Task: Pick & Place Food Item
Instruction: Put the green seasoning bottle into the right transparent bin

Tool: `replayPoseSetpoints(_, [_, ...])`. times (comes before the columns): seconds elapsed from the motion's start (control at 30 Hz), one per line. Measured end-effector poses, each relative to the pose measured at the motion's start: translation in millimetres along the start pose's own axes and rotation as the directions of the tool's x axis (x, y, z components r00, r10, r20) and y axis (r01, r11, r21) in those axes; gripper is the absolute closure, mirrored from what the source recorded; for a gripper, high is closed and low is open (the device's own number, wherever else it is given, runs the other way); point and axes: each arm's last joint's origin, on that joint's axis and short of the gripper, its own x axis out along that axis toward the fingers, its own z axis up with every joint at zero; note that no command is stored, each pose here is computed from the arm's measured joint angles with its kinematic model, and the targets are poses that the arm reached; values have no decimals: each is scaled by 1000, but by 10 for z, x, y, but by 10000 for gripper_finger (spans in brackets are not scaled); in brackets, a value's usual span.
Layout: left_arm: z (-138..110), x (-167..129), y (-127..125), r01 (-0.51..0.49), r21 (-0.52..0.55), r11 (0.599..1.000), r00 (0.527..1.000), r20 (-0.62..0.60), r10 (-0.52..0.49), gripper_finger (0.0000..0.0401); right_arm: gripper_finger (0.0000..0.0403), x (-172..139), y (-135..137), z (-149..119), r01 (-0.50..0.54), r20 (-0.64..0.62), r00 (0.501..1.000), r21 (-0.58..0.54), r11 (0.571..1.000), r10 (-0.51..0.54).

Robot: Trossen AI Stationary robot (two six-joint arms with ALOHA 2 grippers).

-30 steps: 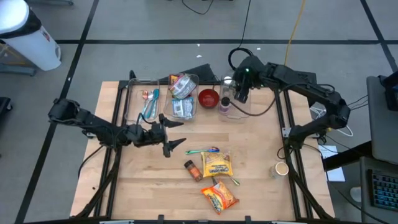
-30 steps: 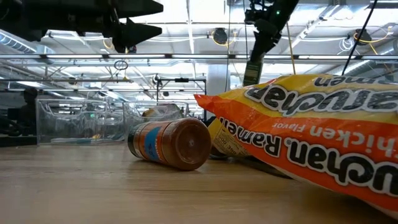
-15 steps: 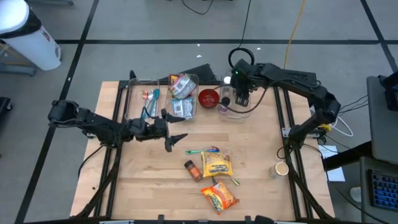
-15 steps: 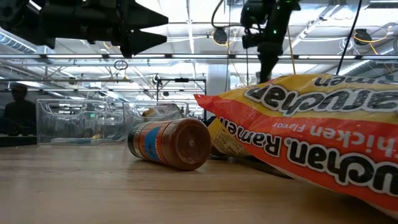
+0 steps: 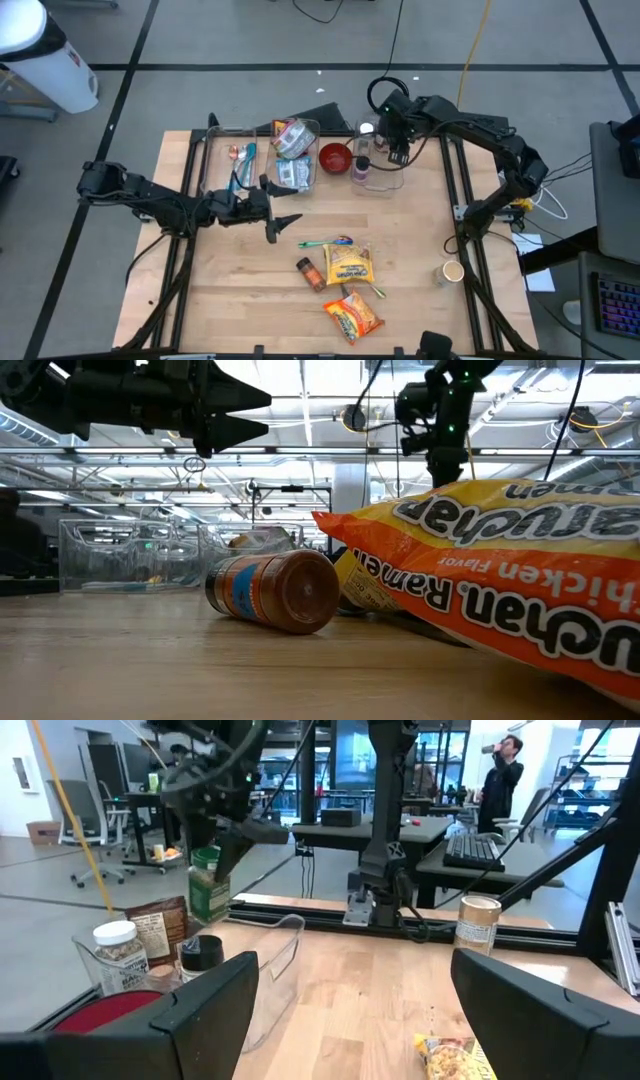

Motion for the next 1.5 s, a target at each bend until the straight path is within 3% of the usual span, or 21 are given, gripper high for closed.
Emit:
replayPoseSetpoints(0.67, [-18,4,21,-10,8,1000,1000,-18,10,61,208,346,-61,-64,65,52,997,-78,995,-61])
replayPoseSetpoints(1.5, [-20,4,20,-9,10,1000,1000,-20,9,61,208,567,-395,-191,-25,153,988,39,999,19])
